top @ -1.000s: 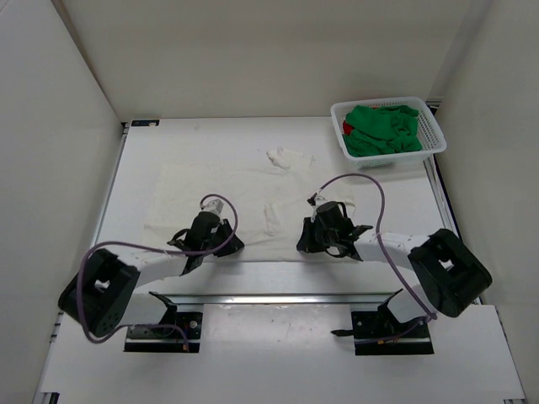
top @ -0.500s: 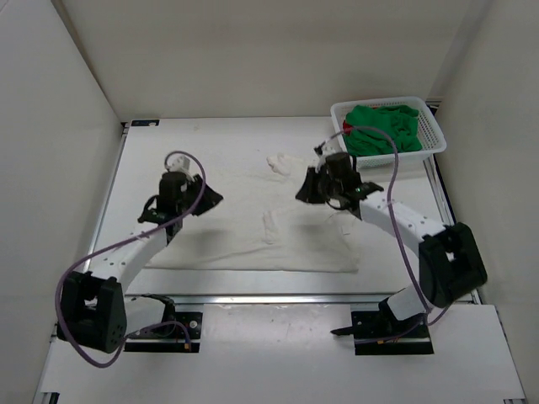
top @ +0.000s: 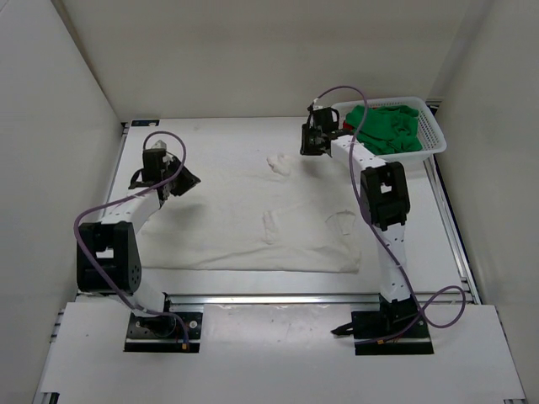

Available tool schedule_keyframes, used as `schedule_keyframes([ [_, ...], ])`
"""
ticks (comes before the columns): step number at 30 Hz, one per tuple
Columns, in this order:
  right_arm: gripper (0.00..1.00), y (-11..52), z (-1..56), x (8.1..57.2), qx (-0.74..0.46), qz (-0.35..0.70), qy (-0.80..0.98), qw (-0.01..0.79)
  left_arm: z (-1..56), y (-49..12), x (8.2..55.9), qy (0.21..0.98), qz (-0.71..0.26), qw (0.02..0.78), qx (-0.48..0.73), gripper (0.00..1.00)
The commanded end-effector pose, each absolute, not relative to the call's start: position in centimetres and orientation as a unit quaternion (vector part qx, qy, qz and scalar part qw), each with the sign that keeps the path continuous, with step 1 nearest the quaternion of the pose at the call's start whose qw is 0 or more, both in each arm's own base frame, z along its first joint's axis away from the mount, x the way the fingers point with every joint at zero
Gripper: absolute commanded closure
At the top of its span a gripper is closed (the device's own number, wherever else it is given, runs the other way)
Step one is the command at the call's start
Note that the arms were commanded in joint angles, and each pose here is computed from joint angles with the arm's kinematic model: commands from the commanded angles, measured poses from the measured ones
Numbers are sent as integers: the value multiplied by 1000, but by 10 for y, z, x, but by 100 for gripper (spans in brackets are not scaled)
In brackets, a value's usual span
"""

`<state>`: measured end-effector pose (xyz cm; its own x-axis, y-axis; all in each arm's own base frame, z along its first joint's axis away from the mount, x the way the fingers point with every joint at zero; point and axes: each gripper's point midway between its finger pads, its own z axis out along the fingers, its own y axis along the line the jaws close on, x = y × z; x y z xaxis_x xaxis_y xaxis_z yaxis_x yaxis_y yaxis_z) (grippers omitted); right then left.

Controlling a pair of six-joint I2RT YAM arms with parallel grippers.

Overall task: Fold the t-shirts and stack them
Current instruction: Grap the side of the flattened tshirt furthest away from the robot with both arms

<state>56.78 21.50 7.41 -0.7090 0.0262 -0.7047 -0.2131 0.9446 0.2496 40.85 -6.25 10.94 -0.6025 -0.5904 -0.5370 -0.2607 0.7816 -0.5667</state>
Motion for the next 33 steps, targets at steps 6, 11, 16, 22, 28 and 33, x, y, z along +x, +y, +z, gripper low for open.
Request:
schedule_keyframes([
  [6, 74, 174, 92, 554, -30, 39, 927, 372, 118, -8, 449, 852, -173, 399, -291, 63],
  [11, 72, 166, 72, 545, -16, 52, 935, 351, 104, 2, 456, 859, -160, 383, -300, 65],
  [16, 71, 169, 58, 545, -5, 87, 938, 336, 103, 4, 459, 861, -150, 389, -292, 63],
  [22, 71, 177, 49, 551, 2, 130, 933, 334, 103, 5, 463, 861, -148, 389, -292, 63],
  [28, 71, 185, 34, 555, 3, 142, 936, 321, 102, 25, 470, 865, -119, 387, -296, 63],
  [33, 72, 189, 31, 556, 10, 151, 936, 319, 103, 47, 479, 868, -84, 387, -300, 61],
])
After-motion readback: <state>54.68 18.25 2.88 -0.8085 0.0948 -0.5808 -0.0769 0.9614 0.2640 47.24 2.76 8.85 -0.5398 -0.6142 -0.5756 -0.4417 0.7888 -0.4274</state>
